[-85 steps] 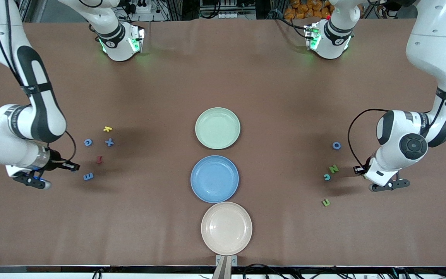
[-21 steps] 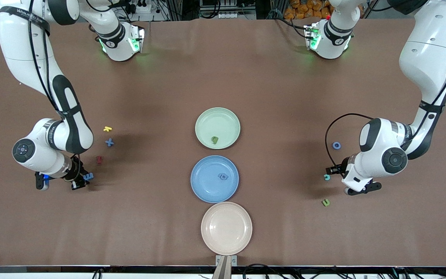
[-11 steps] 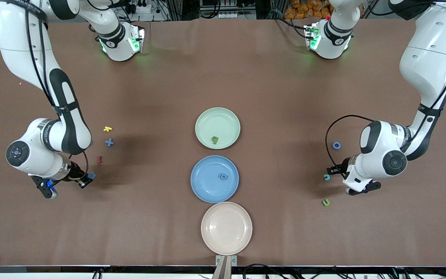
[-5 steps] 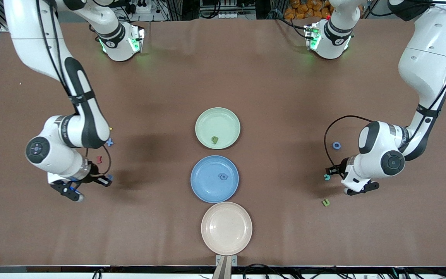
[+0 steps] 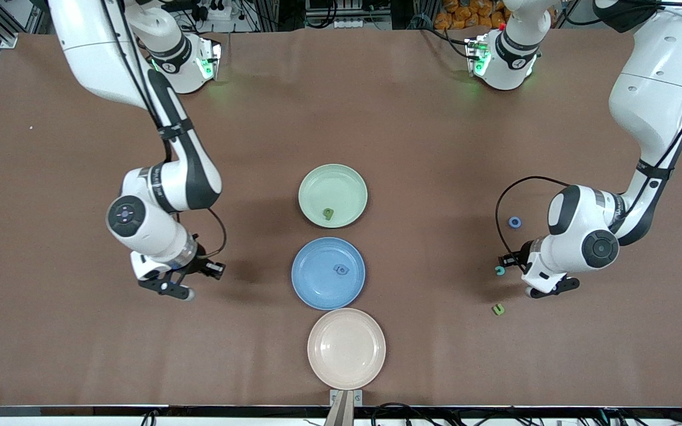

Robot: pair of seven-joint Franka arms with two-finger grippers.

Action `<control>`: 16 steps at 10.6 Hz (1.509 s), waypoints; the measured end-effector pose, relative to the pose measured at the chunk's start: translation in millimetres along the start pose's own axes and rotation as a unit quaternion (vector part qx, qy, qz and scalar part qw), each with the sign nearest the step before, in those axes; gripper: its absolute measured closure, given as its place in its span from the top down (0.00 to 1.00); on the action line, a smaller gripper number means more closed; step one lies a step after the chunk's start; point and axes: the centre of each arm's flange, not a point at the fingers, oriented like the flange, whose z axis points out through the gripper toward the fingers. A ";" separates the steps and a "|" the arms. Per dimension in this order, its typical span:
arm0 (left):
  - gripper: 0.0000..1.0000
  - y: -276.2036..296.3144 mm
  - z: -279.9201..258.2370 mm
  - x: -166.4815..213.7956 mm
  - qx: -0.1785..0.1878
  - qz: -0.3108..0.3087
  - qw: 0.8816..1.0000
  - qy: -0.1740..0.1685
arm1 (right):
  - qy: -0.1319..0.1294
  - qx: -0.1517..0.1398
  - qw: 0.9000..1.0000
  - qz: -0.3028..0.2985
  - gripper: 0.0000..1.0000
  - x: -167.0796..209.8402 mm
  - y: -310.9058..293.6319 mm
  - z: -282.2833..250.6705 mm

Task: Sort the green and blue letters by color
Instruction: 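Release the e onto the blue plate while the left gripper carries the N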

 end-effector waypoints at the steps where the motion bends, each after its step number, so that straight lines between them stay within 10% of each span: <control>1: 0.52 0.5 0.8 -0.3 0.000 0.000 1.000 -0.001 | -0.001 0.001 1.000 -0.016 0.27 -10.6 -18.3 4.3; 6: 0.33 1.2 2.7 -0.8 0.001 0.002 1.000 -0.002 | 0.065 0.045 0.993 -0.089 0.27 -44.2 -118.5 11.1; 11: 0.33 40.4 -7.5 -11.5 0.002 -0.001 1.000 0.005 | 0.062 0.082 0.990 -0.097 0.27 -90.1 -189.9 29.1; 16: 0.33 182.1 -53.2 -98.2 0.037 -0.031 0.999 0.021 | 0.063 0.087 0.989 -0.104 0.66 -100.8 -203.2 26.4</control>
